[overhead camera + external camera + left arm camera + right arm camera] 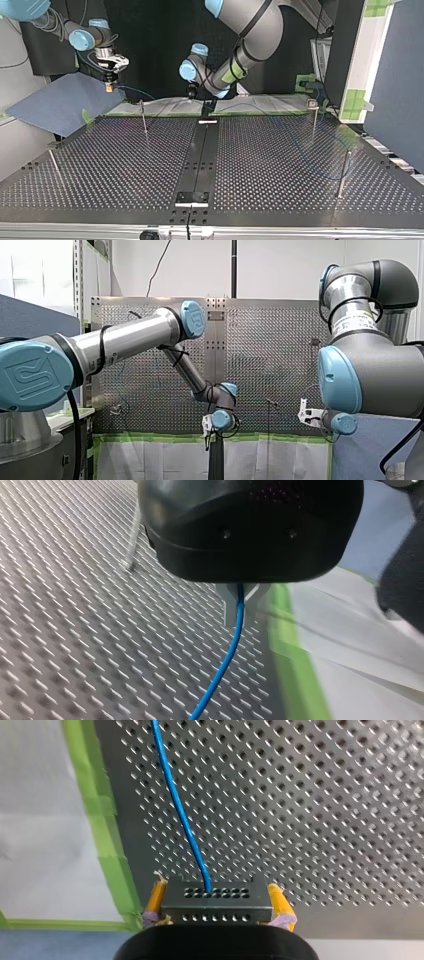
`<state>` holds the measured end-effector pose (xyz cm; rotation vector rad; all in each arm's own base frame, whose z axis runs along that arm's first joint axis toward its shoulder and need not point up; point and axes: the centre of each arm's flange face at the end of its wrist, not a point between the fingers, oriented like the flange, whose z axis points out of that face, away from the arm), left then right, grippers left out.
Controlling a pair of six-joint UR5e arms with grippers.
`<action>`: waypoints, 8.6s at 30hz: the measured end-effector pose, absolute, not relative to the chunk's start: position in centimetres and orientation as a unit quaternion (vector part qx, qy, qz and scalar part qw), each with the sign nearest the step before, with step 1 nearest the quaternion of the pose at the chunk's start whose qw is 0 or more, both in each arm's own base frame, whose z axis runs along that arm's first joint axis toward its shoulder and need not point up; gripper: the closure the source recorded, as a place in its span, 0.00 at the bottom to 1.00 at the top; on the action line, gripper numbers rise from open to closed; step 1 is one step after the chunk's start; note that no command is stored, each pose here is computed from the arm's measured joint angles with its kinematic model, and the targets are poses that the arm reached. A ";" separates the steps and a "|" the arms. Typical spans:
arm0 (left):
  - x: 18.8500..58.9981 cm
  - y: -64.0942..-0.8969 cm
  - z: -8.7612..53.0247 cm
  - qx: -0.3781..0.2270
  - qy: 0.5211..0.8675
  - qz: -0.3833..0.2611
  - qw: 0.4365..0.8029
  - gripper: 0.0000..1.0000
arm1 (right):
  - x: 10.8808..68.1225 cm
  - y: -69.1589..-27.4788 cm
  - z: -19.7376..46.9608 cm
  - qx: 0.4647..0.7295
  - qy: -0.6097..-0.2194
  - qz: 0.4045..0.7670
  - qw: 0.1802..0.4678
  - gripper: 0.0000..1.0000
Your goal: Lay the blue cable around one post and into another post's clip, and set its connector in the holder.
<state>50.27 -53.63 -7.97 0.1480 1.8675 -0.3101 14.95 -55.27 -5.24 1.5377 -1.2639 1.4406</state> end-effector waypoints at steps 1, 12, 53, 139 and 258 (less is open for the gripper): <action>50.3 -53.9 -7.4 0.064 0.797 -0.134 0.585 1.00 | 14.7 -55.4 -5.1 0.588 -0.485 0.553 0.338 1.00; 48.8 -56.0 -4.5 0.068 0.787 -0.140 0.597 1.00 | 11.4 -55.9 -4.7 0.571 -0.492 0.555 0.351 1.00; 44.2 -61.4 -2.9 0.127 0.778 -0.145 0.598 1.00 | 6.7 -57.6 -4.0 0.530 -0.504 0.575 0.367 1.00; 50.7 -58.9 -0.9 0.082 0.791 -0.189 0.576 0.13 | 6.6 -62.6 -1.4 0.503 -0.488 0.610 0.370 1.00; 43.5 -57.7 2.7 0.190 0.818 -0.175 0.514 0.00 | 10.5 -64.3 -0.6 0.528 -0.462 0.619 0.353 1.00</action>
